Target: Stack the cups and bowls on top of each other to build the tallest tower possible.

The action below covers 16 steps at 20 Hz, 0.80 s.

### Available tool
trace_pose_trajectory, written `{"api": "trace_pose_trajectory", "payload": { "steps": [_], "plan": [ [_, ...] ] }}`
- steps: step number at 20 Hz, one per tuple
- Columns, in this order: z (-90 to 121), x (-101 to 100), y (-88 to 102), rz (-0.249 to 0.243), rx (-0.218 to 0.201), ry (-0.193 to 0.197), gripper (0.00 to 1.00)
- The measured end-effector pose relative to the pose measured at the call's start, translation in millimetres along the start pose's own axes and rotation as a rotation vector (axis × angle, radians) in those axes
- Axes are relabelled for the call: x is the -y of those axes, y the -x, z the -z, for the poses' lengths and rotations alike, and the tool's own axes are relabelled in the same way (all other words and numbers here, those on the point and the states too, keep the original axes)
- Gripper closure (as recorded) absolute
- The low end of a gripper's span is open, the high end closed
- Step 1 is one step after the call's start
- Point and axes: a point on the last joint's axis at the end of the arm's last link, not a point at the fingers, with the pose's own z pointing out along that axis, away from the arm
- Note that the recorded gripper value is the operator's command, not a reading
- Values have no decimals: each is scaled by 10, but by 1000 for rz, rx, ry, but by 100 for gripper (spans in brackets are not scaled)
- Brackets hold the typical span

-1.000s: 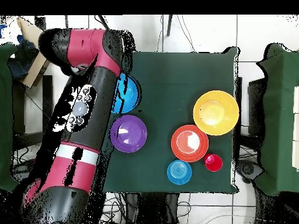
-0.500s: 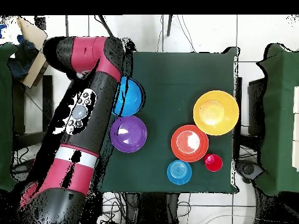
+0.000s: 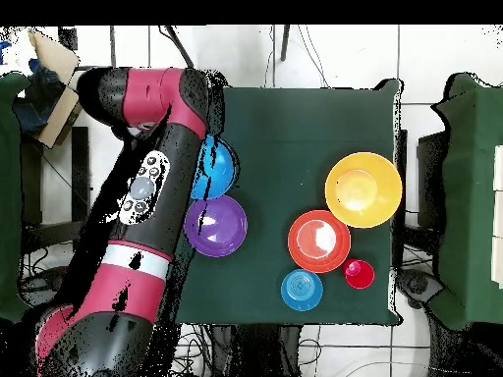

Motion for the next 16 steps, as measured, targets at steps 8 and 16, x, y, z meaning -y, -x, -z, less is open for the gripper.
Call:
{"api": "trace_pose_trajectory", "payload": {
  "steps": [8,16],
  "plan": [
    [16,-56,-102,6,-74,37,100],
    [32,-57,-56,1,-97,51,100]
  ]
}}
